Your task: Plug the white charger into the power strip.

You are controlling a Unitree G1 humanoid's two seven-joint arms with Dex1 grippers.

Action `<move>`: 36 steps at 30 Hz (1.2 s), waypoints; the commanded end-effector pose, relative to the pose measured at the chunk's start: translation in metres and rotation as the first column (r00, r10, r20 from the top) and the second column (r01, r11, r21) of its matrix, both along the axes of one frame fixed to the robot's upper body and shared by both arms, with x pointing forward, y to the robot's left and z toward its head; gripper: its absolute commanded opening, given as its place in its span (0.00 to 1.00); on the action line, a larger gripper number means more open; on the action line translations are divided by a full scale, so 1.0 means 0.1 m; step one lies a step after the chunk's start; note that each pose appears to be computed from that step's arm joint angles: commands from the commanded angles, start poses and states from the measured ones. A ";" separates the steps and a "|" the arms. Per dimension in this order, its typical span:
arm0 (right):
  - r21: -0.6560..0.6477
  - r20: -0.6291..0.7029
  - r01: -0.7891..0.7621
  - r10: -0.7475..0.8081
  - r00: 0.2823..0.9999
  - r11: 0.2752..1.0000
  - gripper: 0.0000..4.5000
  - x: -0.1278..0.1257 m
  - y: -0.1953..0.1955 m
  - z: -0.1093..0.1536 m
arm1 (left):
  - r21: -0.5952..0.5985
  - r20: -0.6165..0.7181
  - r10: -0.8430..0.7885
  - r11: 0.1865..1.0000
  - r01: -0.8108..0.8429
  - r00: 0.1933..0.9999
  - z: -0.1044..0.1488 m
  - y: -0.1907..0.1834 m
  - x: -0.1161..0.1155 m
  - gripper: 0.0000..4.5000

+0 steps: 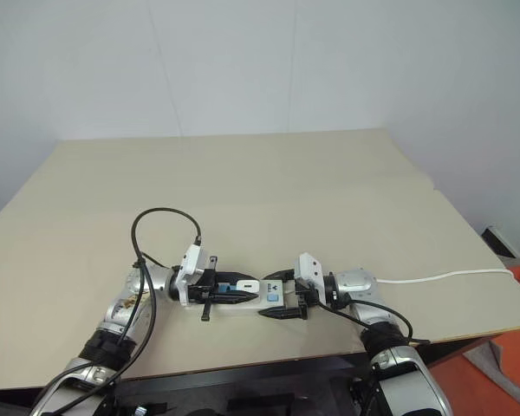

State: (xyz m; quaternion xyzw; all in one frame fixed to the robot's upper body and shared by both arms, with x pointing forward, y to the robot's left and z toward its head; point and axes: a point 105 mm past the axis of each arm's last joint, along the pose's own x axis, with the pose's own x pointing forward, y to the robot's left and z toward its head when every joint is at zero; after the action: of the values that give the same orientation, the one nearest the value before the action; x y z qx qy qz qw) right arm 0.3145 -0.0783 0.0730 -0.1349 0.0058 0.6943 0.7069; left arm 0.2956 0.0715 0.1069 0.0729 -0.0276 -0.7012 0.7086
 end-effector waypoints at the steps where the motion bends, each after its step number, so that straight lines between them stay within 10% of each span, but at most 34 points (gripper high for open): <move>1: -0.051 -0.040 -0.021 0.019 0.999 0.998 0.76 -0.07 -0.02 -0.13 | 0.124 -0.089 0.018 0.992 -0.007 0.996 -0.33 0.07 -0.05 0.22; 20: -0.052 -0.045 -0.019 0.017 0.999 0.998 0.76 -0.07 -0.03 -0.14 | 0.132 -0.138 0.062 0.990 -0.044 0.988 -0.34 0.10 -0.11 0.22; 31: -0.046 -0.038 -0.015 0.014 0.999 0.999 0.76 -0.05 -0.01 -0.12 | 0.117 -0.134 0.072 0.991 -0.057 0.988 -0.28 0.09 -0.08 0.99; 36: -0.044 -0.038 -0.018 0.016 0.999 0.999 0.76 -0.05 0.00 -0.12 | 0.086 -0.102 0.079 0.994 -0.070 0.992 -0.18 0.09 -0.05 0.99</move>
State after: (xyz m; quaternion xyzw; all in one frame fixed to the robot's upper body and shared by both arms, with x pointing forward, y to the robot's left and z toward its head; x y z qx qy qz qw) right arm 0.3133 -0.0792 0.0696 -0.1307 0.0128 0.6940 0.7079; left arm 0.2912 0.0775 0.0969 0.0714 0.0224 -0.6842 0.7255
